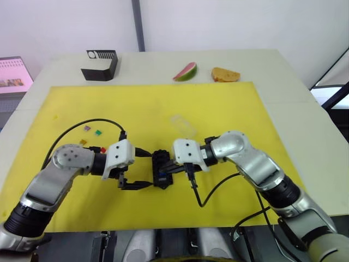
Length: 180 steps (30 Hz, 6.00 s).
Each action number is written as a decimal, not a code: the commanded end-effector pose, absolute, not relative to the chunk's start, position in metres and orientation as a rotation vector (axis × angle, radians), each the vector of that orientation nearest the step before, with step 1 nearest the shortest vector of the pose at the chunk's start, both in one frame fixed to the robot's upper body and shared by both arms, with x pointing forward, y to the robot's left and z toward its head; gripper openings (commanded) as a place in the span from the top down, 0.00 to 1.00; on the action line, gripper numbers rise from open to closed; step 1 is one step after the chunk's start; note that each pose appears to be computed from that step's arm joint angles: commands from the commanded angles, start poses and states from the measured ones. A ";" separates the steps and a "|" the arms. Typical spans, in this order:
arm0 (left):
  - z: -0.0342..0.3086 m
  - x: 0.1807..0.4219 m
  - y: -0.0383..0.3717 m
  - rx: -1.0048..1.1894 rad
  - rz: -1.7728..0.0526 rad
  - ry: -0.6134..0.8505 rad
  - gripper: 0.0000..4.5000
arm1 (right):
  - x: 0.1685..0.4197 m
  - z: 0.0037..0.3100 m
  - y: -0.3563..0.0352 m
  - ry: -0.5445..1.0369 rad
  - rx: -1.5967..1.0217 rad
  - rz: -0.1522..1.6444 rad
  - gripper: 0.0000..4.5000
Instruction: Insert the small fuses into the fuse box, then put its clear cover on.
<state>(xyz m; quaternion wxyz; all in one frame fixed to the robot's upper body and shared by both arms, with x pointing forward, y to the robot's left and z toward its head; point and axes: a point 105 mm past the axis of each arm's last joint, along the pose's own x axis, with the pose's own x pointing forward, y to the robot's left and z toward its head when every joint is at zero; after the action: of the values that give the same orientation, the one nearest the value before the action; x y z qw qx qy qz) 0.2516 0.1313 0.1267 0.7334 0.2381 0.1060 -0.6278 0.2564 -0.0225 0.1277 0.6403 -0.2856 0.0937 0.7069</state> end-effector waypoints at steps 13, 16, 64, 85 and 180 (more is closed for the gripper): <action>0.134 0.252 0.130 0.542 -1.384 0.197 0.00 | 0.258 0.151 -0.012 0.109 -0.566 1.593 0.99; 0.133 0.251 0.130 0.539 -1.386 0.198 0.00 | 0.258 0.160 -0.011 0.081 -0.535 1.593 0.99; 0.137 0.250 0.132 0.546 -1.393 0.196 0.00 | 0.255 0.134 -0.018 0.146 -0.604 1.586 0.77; 0.137 0.251 0.130 0.543 -1.392 0.192 0.00 | 0.257 0.148 -0.016 0.129 -0.601 1.582 0.99; 0.136 0.245 0.135 0.541 -1.387 0.203 0.00 | 0.261 0.156 -0.010 0.316 -0.665 1.513 0.99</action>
<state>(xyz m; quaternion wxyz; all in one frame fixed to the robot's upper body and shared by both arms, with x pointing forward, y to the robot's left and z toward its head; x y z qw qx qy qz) 0.2454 0.1339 0.1249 0.7289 0.2323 0.1131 -0.6340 0.2648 -0.0131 0.1444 0.6721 -0.2809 0.1612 0.6658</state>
